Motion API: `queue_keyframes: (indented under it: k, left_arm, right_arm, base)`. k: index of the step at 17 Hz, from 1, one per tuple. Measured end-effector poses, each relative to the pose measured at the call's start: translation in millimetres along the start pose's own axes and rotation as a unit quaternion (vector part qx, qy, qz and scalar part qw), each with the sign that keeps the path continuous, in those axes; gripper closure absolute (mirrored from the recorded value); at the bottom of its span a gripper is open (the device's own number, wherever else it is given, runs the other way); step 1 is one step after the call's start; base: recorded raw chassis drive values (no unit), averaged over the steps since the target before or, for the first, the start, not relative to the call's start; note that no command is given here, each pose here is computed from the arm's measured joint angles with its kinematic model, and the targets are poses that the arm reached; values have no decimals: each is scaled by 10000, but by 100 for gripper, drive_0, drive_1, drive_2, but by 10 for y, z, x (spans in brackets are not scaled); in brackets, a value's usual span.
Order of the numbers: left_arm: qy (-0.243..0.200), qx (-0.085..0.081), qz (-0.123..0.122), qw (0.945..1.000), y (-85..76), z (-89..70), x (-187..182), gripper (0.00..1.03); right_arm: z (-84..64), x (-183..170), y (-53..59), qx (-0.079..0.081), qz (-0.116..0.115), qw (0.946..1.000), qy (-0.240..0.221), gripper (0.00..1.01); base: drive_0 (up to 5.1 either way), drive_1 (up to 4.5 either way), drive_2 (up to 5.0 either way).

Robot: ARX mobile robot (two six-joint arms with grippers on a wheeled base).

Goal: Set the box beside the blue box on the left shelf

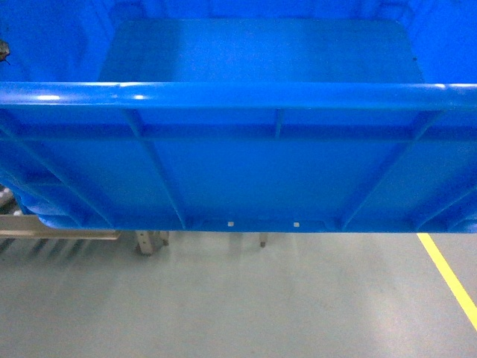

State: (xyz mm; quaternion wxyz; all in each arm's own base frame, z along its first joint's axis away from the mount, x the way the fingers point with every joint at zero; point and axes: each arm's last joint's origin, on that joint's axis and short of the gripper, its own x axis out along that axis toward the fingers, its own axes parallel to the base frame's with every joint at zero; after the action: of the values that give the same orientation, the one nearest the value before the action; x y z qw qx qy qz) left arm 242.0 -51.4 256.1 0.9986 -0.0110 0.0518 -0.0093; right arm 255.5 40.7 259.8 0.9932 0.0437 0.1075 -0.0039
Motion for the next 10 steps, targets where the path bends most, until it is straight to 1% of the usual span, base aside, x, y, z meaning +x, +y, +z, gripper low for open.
queue_keyframes:
  k: [1, 5, 10]
  left_arm:
    - [-9, 0, 0, 10000, 1, 2, 0, 94]
    - [0, 2, -2, 10000, 0, -2, 3, 94]
    - [4, 4, -11, 10000, -5, -3, 2, 94]
  right_arm:
    - [0, 0, 0, 3, 0, 10000, 2, 93]
    - [-2, 4, 0, 1, -1, 10000, 6, 93]
    - [-3, 3, -2, 0, -5, 10000, 13, 93]
  base:
    - [2, 220, -216]
    - [0, 0, 0]
    - [-461, 152, 371]
